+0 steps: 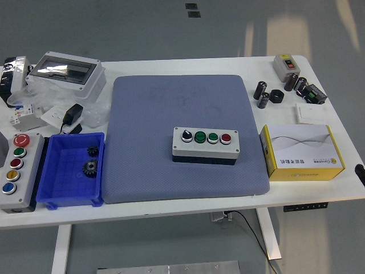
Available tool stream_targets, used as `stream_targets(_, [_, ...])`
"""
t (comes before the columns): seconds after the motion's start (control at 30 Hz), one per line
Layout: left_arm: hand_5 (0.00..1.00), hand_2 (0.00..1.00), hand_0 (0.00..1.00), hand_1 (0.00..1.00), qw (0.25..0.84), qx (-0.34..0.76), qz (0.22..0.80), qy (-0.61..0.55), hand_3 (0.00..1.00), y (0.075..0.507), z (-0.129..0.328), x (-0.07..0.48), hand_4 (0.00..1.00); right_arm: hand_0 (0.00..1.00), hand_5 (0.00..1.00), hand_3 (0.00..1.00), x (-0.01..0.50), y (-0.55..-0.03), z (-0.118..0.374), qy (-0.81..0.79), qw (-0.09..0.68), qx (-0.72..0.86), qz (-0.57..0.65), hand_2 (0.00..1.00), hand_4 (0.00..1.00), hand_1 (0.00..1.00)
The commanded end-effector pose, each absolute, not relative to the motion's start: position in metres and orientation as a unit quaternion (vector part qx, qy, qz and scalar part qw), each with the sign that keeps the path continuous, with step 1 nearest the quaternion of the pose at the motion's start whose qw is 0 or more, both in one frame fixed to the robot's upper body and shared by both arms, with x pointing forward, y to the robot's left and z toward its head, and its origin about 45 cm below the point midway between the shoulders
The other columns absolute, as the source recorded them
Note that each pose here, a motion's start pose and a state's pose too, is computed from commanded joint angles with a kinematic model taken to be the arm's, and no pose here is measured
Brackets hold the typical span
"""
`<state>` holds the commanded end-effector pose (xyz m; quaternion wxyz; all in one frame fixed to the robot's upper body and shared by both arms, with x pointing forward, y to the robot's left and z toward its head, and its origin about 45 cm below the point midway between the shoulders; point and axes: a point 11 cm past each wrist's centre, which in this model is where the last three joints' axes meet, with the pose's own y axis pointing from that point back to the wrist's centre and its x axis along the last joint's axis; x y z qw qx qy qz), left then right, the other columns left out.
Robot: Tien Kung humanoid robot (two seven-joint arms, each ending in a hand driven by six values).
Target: Pick up the button,place it on the desk,press the button,press the button
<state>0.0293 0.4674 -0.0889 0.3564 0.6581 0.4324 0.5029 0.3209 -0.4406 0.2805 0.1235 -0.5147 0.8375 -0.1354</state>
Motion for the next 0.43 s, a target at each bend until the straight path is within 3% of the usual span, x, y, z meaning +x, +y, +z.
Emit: stream_targets(0.43, [0.157,0.563,0.648,0.634,0.348,0.652,0.506,0.444,0.601,0.463,-0.091,0.022,0.607,0.705,0.336,0.665,0.329,-0.428,0.281,0.827,0.119,-0.532,-0.137,0.696,0.560,0.685])
